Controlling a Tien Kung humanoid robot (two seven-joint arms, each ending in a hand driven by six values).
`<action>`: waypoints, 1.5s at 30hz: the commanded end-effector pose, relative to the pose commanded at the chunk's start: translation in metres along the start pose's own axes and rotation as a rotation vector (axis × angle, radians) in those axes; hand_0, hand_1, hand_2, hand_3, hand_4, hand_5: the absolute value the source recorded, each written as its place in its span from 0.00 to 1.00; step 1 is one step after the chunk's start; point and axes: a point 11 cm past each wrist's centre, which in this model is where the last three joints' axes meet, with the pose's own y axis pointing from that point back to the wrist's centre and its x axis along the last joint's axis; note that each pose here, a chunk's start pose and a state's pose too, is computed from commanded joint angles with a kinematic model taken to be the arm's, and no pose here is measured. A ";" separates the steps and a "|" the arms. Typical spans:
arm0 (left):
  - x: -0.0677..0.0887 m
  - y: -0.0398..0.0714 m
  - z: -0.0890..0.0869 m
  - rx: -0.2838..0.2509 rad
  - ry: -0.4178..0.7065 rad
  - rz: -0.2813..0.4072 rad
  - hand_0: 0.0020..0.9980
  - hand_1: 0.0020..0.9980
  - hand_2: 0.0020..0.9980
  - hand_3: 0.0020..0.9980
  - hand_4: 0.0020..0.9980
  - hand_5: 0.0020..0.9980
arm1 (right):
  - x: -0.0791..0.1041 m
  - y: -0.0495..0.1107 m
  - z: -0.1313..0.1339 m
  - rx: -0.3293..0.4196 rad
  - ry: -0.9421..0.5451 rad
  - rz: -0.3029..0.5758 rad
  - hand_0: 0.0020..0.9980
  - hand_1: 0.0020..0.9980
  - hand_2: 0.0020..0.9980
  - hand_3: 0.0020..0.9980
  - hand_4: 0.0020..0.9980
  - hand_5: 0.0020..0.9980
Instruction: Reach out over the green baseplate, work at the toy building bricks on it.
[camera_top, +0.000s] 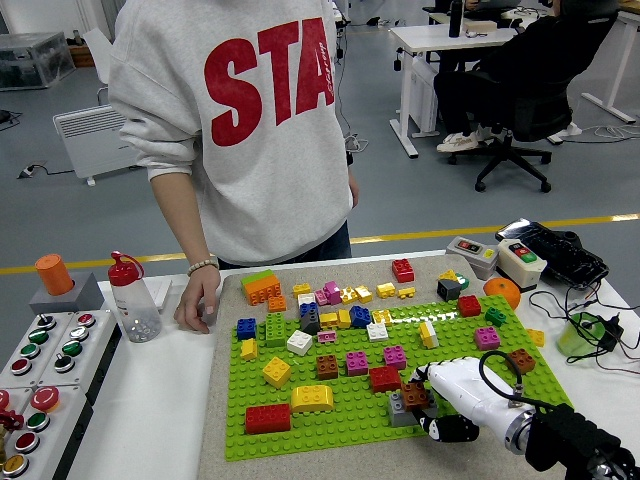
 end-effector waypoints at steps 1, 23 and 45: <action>0.000 0.000 0.000 -0.001 0.000 0.000 0.65 0.69 0.67 0.57 0.28 1.00 | 0.000 0.000 0.000 0.000 0.000 0.000 0.70 0.74 0.78 0.70 0.43 0.27; 0.002 0.000 0.004 -0.008 0.000 0.003 0.65 0.68 0.67 0.57 0.28 1.00 | 0.002 -0.001 0.005 -0.015 -0.006 -0.014 0.73 0.77 0.90 0.86 0.50 0.30; 0.002 0.000 0.004 -0.006 -0.001 0.003 0.65 0.68 0.67 0.57 0.28 1.00 | 0.007 0.000 0.004 -0.002 -0.016 0.008 0.81 0.82 0.97 0.95 0.59 0.33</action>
